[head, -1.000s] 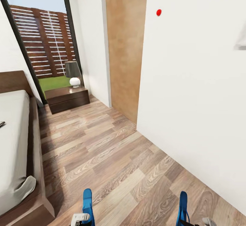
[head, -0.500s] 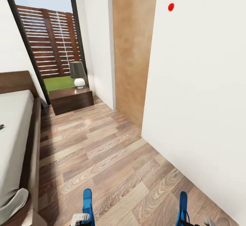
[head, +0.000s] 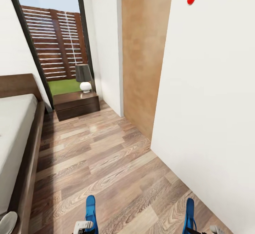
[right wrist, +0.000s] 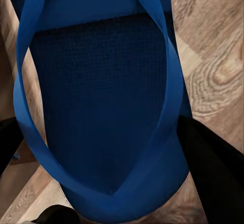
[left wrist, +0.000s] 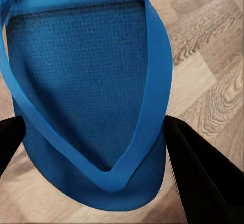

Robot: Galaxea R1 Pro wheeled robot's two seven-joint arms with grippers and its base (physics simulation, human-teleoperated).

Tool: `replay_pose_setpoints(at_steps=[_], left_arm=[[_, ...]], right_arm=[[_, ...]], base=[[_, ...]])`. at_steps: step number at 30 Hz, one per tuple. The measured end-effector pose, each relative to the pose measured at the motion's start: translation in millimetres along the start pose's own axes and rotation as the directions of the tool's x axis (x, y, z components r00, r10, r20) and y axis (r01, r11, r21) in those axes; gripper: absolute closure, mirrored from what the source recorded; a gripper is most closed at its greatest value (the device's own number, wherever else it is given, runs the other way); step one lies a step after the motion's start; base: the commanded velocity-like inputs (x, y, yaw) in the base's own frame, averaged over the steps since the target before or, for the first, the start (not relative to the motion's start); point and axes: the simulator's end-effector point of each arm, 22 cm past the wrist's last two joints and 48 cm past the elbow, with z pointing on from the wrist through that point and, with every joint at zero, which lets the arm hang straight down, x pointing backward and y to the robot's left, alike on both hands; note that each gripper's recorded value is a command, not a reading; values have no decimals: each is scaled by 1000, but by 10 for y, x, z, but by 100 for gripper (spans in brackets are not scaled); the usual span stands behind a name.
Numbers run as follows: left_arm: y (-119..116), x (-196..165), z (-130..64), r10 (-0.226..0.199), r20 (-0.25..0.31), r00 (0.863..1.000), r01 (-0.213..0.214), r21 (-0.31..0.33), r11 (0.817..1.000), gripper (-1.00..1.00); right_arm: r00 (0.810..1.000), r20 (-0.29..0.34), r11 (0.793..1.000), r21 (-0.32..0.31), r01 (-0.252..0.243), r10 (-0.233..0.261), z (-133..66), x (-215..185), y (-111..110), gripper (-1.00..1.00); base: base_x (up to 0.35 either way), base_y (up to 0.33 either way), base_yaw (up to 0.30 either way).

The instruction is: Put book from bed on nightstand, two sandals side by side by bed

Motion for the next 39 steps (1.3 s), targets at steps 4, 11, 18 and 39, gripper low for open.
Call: replay_pose_setpoints(at_steps=[4, 11, 18, 39], left_arm=[[0, 0, 0, 0, 0, 1000, 0, 0, 1000, 100], [1, 0, 0, 0, 0, 1000, 0, 0, 1000, 100], [2, -1, 2, -1, 1, 1000, 1, 0, 1000, 100], [1, -1, 0, 0, 1, 1000, 0, 0, 1000, 100]], right_arm=[[1000, -1, 1000, 0, 1, -1, -1, 4, -1, 100], [1000, -1, 1000, 0, 1, -1, 1, 1, 0, 100], [1000, -1, 1000, 1, 1, -1, 3, 2, -4, 100], [1000, 0, 1000, 1, 1, -1, 2, -1, -2, 100]], base=[[324, -90, 2], [321, -76, 121], [100, -8, 257], [278, 0, 145]])
